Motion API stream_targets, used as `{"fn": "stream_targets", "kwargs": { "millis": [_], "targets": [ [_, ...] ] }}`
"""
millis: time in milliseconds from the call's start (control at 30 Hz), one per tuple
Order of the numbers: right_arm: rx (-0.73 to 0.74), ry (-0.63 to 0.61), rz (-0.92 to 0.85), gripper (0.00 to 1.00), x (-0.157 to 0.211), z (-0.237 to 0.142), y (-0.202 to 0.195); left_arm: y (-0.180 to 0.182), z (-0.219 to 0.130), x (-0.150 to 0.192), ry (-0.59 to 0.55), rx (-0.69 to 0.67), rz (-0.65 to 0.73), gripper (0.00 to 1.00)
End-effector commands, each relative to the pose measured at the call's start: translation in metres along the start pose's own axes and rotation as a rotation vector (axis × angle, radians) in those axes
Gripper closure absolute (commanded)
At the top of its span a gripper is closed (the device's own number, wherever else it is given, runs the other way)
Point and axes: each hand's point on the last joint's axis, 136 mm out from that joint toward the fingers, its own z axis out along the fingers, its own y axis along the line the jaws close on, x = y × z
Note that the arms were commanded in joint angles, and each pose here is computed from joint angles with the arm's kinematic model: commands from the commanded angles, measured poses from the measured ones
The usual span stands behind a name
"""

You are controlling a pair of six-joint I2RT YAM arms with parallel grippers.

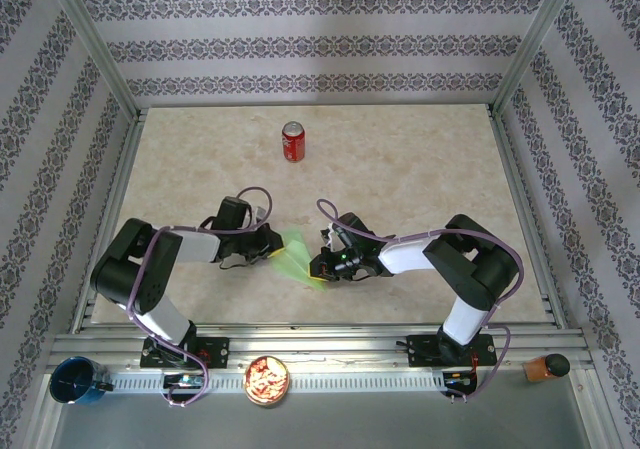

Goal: Fold a paper plane with a square sheet of paper (pick it up from the middle)
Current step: Fourth fold the wing at the center of the table.

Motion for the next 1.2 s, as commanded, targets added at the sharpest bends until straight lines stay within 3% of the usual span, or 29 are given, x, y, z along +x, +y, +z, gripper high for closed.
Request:
{"fn": "stream_targets", "kwargs": {
  "millis": [0, 333, 533, 767, 967, 1167],
  "targets": [
    [0.170, 0.062, 0.099, 1.00, 0.027, 0.000, -0.056, 0.020, -0.006, -0.014, -0.023, -0.059, -0.015, 0.91],
    [0.164, 0.065, 0.097, 1.00, 0.028, -0.001, -0.054, 0.020, -0.020, -0.049, -0.074, -0.098, -0.047, 0.88],
    [0.162, 0.063, 0.091, 1.00, 0.027, -0.002, -0.052, 0.002, -0.041, -0.058, -0.130, -0.119, 0.017, 0.87],
    [0.146, 0.047, 0.087, 1.00, 0.023, -0.003, -0.045, -0.028, -0.056, -0.046, -0.157, -0.130, 0.102, 0.88],
    [0.086, 0.015, 0.058, 1.00, 0.010, -0.008, -0.021, -0.059, -0.028, -0.010, -0.078, -0.066, 0.188, 0.88],
    [0.042, -0.013, 0.034, 1.00, 0.000, -0.014, 0.002, -0.041, 0.006, 0.009, 0.024, -0.064, 0.197, 0.90]
  ]
}}
